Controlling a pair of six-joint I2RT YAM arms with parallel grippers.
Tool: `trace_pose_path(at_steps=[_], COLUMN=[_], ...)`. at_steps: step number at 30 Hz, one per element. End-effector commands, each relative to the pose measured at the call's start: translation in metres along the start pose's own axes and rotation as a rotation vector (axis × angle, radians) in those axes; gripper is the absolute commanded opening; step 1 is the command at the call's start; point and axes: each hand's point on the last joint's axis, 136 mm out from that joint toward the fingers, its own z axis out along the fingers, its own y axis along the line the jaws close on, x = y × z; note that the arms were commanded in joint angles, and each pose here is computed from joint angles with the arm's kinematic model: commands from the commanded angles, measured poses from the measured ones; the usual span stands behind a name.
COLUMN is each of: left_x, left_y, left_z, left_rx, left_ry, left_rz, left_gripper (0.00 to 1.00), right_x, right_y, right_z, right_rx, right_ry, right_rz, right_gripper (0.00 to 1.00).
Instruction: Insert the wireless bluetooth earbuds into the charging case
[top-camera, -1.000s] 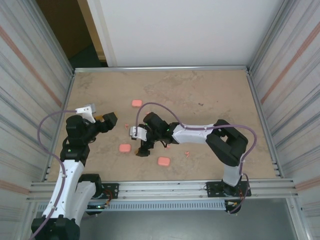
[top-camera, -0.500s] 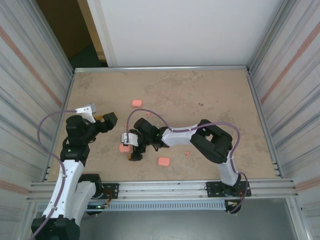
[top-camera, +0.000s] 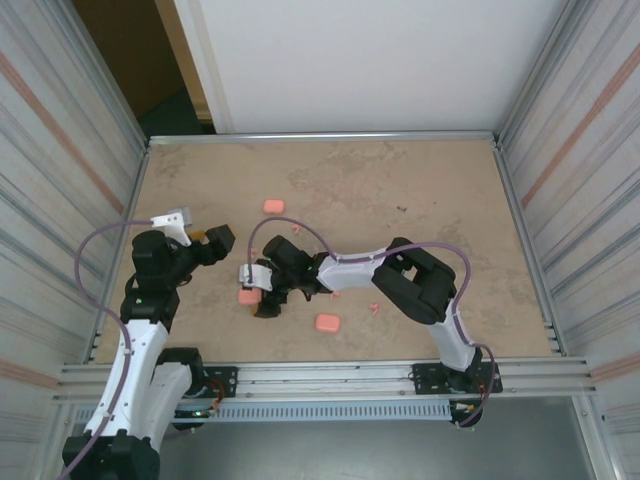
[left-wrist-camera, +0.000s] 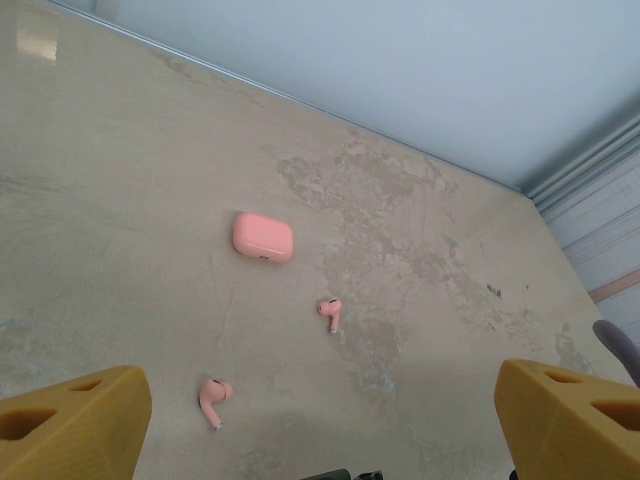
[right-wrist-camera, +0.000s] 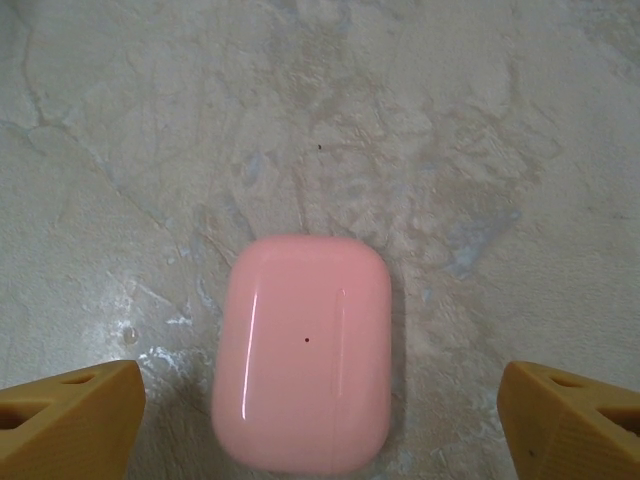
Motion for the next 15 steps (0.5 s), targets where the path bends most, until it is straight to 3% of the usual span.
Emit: trace_pose_path(at_steps=[1, 7, 15], left_x=[-0.001, -0.001, -0.002], left_y=[0.005, 0.006, 0.005], left_z=[-0.001, 0.0, 0.0], left_rx=[-0.023, -0.022, -0.021], left_ry=[-0.011, -0.008, -0.009], left_rz=[0.014, 0.013, 0.013], left_gripper=[0.9, 0.9, 0.9], right_x=[0.004, 0.009, 0.015], right_y=[0.003, 0.004, 0.002], right_z=[0.007, 0.011, 0.015], right_rx=[-0.012, -0.034, -0.046], right_ry=[0.033, 0.062, 0.085], right_rz=[0.019, 0.039, 0.07], right_gripper=[0.89, 0.73, 0.6])
